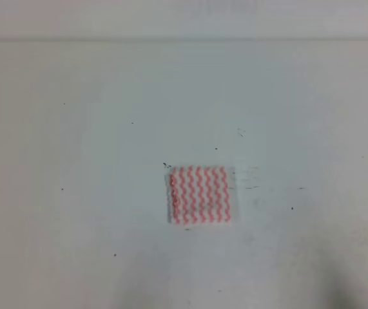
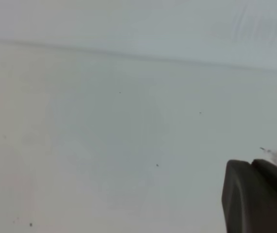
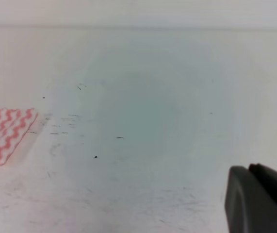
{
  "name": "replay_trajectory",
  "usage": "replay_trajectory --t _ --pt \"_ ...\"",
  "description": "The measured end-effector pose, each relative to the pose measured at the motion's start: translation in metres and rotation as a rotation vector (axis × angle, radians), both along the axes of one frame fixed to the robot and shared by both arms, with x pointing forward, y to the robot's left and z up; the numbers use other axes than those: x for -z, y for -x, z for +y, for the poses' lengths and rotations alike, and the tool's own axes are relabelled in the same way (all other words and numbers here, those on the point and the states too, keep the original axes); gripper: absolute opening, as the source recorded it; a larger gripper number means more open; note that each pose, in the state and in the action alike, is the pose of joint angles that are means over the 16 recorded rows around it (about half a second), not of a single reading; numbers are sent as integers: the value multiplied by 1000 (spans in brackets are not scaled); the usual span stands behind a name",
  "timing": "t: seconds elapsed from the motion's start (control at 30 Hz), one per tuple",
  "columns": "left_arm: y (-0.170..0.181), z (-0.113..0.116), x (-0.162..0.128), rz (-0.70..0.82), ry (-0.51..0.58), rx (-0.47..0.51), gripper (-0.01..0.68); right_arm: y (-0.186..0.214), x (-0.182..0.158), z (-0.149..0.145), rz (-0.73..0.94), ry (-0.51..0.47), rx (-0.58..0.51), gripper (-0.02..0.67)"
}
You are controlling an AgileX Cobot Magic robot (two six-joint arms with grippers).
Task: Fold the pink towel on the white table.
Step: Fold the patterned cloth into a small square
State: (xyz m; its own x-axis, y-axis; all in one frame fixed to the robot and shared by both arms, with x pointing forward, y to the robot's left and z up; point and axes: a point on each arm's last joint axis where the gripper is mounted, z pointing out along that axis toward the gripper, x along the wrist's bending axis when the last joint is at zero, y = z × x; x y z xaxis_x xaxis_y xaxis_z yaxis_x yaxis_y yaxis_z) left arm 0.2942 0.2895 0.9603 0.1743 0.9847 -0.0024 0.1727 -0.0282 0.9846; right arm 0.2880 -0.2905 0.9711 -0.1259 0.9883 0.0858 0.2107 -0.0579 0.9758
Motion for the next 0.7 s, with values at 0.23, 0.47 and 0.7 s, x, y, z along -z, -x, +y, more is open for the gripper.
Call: replay_trajectory --t 0.23,0.47,0.7 --pt "3 2 4 13 -34 -19 -5 0 0 0 1 1 0 -18" --pt "3 2 7 36 -58 -16 -4 0 0 0 0 1 0 -18" --pt "3 2 7 39 -60 -15 -4 0 0 0 -1 2 0 -18"
